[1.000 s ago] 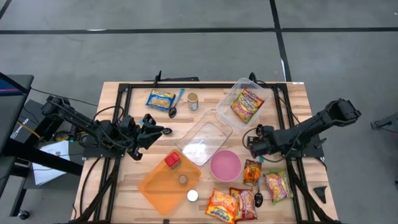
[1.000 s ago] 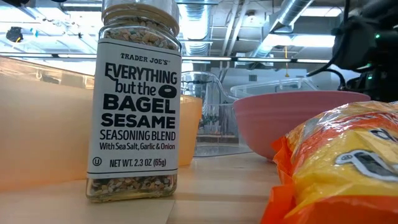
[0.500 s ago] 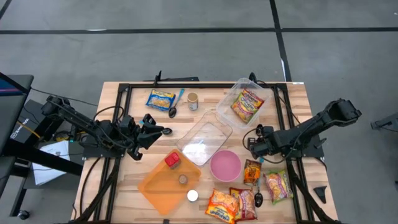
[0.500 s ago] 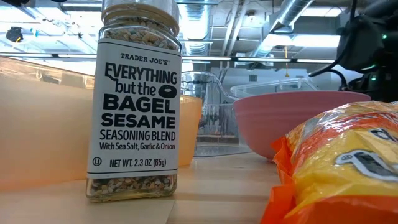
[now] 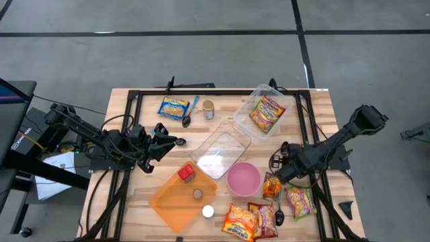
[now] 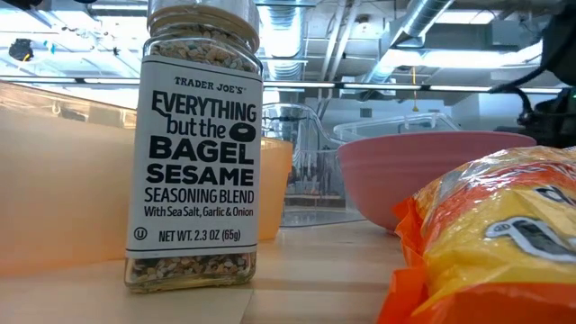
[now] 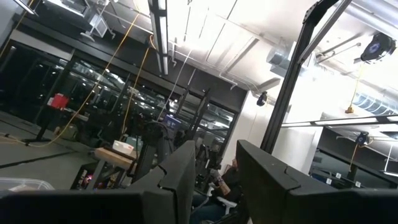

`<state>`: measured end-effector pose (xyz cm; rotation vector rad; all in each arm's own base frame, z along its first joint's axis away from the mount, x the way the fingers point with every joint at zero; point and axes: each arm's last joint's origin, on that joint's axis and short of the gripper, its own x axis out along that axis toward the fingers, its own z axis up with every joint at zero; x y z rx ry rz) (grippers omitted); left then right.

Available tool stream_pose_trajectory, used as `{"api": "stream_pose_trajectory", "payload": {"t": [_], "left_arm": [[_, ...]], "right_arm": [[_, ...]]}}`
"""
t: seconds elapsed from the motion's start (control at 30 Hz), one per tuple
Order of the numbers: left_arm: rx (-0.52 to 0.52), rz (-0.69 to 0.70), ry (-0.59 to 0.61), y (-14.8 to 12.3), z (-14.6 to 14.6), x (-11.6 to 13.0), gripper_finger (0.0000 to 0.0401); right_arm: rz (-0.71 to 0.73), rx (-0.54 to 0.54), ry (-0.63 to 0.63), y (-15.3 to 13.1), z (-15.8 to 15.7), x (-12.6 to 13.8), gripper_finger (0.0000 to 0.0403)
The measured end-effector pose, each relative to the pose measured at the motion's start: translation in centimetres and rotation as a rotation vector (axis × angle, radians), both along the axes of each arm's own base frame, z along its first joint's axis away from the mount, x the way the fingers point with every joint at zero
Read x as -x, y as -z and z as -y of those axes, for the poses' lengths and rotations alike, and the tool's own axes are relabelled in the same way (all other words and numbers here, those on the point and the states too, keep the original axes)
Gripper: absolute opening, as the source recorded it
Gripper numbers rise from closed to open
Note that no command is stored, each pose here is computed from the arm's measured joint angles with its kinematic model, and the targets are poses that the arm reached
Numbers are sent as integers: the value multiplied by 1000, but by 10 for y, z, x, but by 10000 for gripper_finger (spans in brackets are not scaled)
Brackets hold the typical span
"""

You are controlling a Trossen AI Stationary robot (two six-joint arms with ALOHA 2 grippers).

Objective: Pick & Place Food Item
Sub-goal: Put the blue spoon into the transparent bin

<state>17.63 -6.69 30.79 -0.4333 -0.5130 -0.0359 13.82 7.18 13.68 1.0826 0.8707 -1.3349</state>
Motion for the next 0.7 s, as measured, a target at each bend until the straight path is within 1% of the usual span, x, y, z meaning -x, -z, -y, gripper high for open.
{"api": "stream_pose_trajectory", "payload": {"t": [0.2,0.33,0.47,0.7], "left_arm": [[0,0,0,0,0,0,112],[0,-1,0,0,0,0,112],[-1,-1,0,0,0,0,112],[-3,-5,0,0,0,0,112]], "right_arm": [[-47,86,-22,-18,-2,1,3],[-23,152,-48,-38,-7,-5,1],[65,218,-111,-62,-16,-14,1],[243,262,-235,-100,-36,-26,1]]}}
